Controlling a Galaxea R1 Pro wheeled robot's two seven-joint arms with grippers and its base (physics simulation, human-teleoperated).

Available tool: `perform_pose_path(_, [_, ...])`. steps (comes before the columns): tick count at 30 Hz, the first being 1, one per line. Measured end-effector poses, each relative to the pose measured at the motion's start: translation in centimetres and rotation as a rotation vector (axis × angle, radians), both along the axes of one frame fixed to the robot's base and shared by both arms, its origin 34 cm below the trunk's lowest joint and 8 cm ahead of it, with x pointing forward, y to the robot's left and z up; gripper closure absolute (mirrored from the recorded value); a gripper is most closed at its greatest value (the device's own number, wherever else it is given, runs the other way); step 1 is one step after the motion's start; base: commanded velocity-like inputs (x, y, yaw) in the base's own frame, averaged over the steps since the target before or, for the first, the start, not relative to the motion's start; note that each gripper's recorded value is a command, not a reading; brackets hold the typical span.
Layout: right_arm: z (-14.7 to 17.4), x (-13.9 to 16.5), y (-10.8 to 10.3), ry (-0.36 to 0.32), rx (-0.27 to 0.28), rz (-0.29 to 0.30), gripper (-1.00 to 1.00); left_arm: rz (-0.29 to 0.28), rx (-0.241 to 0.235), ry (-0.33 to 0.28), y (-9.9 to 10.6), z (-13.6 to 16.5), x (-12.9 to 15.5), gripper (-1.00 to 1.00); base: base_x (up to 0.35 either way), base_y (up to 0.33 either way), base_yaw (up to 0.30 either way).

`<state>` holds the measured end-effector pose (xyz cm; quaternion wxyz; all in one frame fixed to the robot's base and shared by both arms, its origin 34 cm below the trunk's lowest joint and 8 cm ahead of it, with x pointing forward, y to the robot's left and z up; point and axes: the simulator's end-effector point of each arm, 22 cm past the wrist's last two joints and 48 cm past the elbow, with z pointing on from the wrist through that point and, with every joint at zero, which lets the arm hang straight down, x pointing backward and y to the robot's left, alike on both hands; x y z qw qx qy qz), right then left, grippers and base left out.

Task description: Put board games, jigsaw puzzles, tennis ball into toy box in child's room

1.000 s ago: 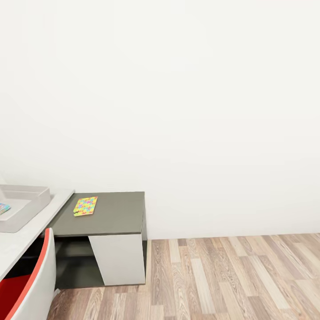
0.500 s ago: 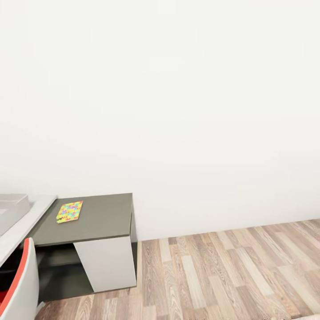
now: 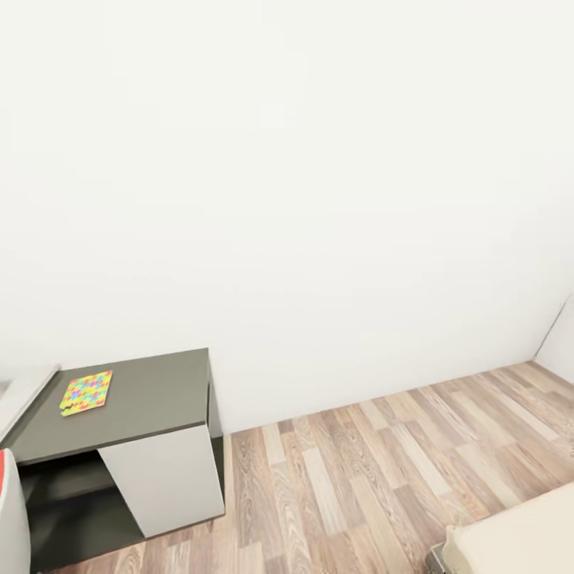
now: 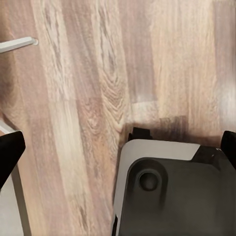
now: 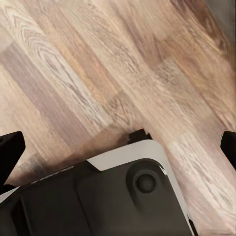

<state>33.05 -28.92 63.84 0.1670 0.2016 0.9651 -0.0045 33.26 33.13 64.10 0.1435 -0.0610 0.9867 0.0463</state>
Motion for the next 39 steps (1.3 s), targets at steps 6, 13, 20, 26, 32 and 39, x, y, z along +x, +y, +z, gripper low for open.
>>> perform_pose_path(6, [0.00, -0.03, -0.06, 0.001, -0.001, 0.000, -1.00, 0.000, 0.000, 0.000, 0.01, -0.03, -0.15, -1.00, -0.015, 0.007, -0.279])
perform_pose_path(13, [-0.01, -0.04, 0.02, 0.001, 0.001, 0.000, -1.00, 0.000, 0.000, 0.000, 0.01, -0.04, -0.19, -1.00, -0.020, 0.001, -0.279])
perform_pose_path(20, [-0.02, -0.03, 0.05, 0.001, 0.001, 0.000, -1.00, 0.000, 0.000, 0.001, 0.01, -0.05, -0.19, -1.00, -0.148, 0.036, -0.279])
perform_pose_path(26, [-0.02, -0.08, 0.06, 0.002, 0.002, 0.001, -1.00, 0.000, 0.001, 0.000, 0.01, -0.04, -0.18, -1.00, -0.052, 0.016, -0.279])
perform_pose_path(32, [-0.03, -0.12, 0.06, 0.002, 0.002, 0.001, -1.00, 0.000, 0.001, -0.001, 0.01, -0.03, -0.18, -1.00, -0.012, 0.003, -0.279])
perform_pose_path(39, [-0.02, -0.10, 0.06, 0.002, 0.002, 0.001, -1.00, 0.000, 0.001, -0.001, 0.01, -0.03, -0.18, -1.00, -0.003, 0.001, -0.279])
